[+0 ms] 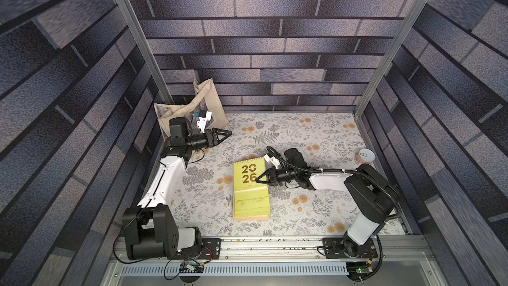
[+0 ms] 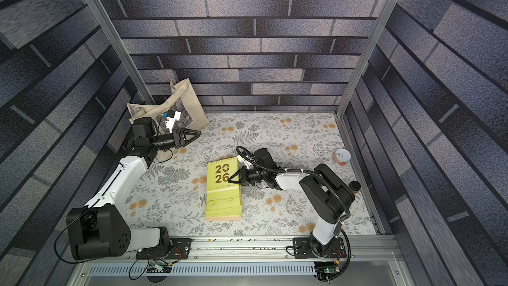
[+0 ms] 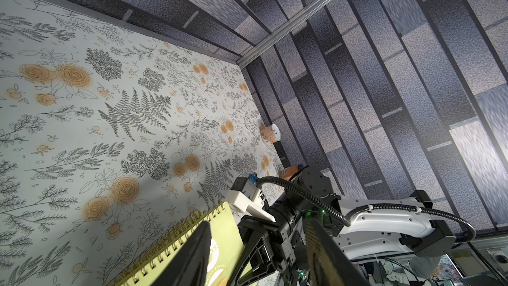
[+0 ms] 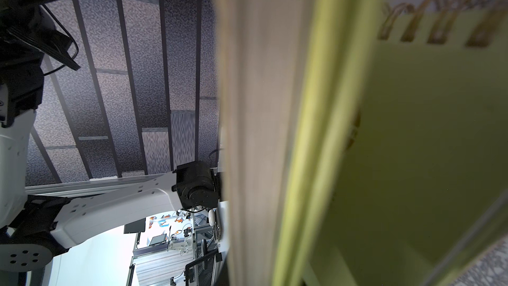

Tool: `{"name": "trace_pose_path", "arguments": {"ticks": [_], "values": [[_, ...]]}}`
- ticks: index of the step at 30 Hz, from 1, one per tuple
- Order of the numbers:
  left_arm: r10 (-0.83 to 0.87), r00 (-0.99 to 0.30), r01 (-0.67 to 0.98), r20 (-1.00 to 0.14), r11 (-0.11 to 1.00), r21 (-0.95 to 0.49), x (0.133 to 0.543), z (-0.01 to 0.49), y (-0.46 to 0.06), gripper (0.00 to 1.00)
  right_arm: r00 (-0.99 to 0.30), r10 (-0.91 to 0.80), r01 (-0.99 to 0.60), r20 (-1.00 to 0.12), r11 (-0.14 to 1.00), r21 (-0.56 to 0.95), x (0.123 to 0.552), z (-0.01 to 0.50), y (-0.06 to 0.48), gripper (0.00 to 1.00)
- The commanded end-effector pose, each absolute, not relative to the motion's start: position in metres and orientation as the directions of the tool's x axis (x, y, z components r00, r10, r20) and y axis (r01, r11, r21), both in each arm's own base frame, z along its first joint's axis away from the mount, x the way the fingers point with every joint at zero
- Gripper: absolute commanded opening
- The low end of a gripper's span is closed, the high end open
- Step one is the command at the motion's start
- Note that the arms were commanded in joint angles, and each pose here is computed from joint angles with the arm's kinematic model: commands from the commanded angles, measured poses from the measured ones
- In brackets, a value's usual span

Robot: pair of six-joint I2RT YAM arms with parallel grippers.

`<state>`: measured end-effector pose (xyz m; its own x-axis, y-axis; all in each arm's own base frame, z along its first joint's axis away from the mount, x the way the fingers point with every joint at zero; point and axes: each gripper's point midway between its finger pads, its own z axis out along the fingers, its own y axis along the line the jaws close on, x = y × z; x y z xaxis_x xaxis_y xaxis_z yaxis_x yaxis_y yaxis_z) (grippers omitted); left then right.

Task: Stack the calendars
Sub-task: Place the calendar at the calendar.

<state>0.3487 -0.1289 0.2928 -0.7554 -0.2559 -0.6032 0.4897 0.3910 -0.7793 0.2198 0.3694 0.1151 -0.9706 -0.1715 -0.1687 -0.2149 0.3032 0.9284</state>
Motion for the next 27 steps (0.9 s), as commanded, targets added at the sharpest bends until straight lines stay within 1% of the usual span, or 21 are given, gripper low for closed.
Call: {"name": "trace_pose_path", "arguments": {"ticks": [1, 6, 7, 9, 11, 16, 27], "values": [[-0.252, -0.763, 0.487, -0.596, 0.383, -0.785, 0.348, 0.289, -0.131, 0.58, -0.964, -0.173, -0.243, -0.201, 0.278, 0.929, 0.224, 0.122, 0.378, 0.0], [-0.252, -0.765, 0.485, -0.593, 0.381, -0.787, 0.348, 0.288, -0.131, 0.58, -0.967, -0.171, -0.233, -0.189, 0.292, 0.928, 0.224, 0.119, 0.377, 0.0], [-0.251, -0.765, 0.485, -0.593, 0.38, -0.787, 0.348, 0.288, -0.131, 0.58, -0.969, -0.17, -0.227, -0.182, 0.301, 0.926, 0.223, 0.116, 0.376, 0.02], [-0.252, -0.765, 0.484, -0.592, 0.381, -0.788, 0.348, 0.288, -0.131, 0.58, -0.969, -0.17, -0.226, -0.18, 0.315, 0.922, 0.223, 0.113, 0.375, 0.09], [-0.252, -0.765, 0.484, -0.592, 0.381, -0.788, 0.349, 0.288, -0.131, 0.58, -0.971, -0.166, -0.219, -0.173, 0.325, 0.92, 0.223, 0.11, 0.374, 0.18], [-0.25, -0.767, 0.485, -0.591, 0.378, -0.789, 0.348, 0.288, -0.132, 0.58, -0.97, -0.165, -0.226, -0.176, 0.364, 0.904, 0.223, 0.108, 0.37, 0.3], [-0.249, -0.768, 0.484, -0.59, 0.378, -0.79, 0.348, 0.287, -0.133, 0.58, -0.96, -0.204, -0.269, -0.19, 0.492, 0.828, 0.22, 0.107, 0.357, 0.4]]}}
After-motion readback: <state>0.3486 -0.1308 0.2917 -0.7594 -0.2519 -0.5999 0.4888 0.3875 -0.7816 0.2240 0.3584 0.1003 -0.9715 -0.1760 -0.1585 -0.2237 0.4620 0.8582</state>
